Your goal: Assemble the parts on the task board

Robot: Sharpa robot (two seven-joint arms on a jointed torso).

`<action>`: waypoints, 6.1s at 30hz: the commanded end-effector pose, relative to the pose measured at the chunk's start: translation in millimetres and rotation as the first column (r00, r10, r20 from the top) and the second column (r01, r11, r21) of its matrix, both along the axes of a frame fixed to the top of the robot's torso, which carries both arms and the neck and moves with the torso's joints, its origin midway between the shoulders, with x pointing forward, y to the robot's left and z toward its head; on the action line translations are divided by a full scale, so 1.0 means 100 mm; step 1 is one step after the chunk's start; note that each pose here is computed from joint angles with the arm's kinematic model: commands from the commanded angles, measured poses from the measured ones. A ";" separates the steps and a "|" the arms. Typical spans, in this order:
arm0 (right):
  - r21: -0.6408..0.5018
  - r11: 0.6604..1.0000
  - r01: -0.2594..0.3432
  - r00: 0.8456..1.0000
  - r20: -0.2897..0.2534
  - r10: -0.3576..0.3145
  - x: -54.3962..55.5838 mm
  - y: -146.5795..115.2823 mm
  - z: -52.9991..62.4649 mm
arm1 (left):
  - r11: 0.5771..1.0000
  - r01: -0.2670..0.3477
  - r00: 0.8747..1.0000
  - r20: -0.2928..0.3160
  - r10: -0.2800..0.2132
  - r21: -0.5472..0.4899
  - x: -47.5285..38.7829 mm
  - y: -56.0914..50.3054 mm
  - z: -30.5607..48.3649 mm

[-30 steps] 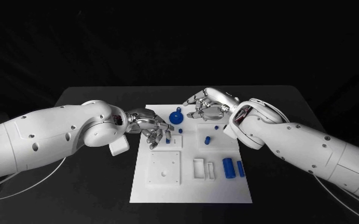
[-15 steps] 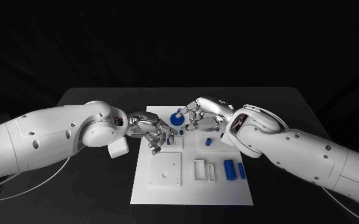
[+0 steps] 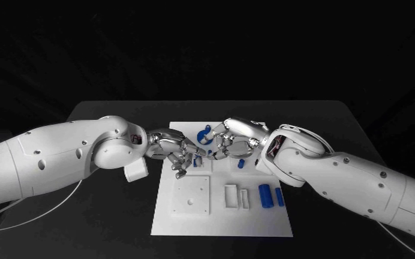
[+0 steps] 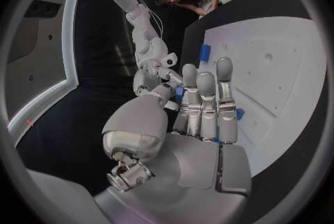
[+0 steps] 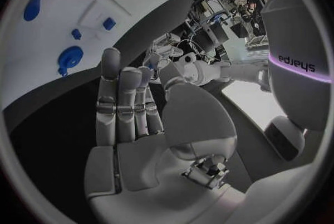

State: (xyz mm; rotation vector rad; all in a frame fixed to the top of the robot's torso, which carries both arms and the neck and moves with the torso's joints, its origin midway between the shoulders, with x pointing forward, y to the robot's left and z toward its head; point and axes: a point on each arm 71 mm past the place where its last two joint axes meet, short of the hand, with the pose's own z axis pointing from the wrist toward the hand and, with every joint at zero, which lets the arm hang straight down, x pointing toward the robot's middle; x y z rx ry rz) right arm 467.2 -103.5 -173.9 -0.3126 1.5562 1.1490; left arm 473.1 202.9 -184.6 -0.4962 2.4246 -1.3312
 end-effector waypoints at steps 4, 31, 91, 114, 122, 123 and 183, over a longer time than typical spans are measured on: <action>0.014 0.999 -0.031 0.999 -0.029 0.032 -0.04 0.03 -0.02 | 0.999 0.032 0.999 -0.013 -0.033 -0.038 -0.018 -0.03 0.022; 0.047 0.998 -0.050 0.998 -0.030 0.051 -0.09 0.09 -0.02 | 0.995 0.069 0.997 -0.034 -0.071 -0.075 -0.063 -0.11 0.039; 0.067 0.997 -0.038 0.999 0.029 0.036 -0.09 0.09 0.00 | 0.993 0.027 0.996 -0.086 -0.038 -0.117 -0.044 -0.10 0.043; 0.062 0.998 -0.015 1.000 0.013 0.015 -0.06 0.03 -0.03 | 0.997 0.016 0.997 -0.070 -0.021 -0.076 -0.027 -0.07 0.024; 0.063 0.998 -0.013 1.000 0.011 0.013 -0.05 0.03 -0.03 | 0.997 0.023 0.997 -0.070 -0.028 -0.079 -0.029 -0.07 0.025; 0.062 0.998 -0.013 1.000 0.011 0.013 -0.05 0.03 -0.03 | 0.997 0.024 0.997 -0.070 -0.030 -0.080 -0.030 -0.07 0.026; 0.082 0.997 0.002 1.000 0.001 -0.002 -0.04 0.03 -0.03 | 0.992 0.097 0.990 -0.093 -0.105 -0.084 -0.079 -0.11 0.022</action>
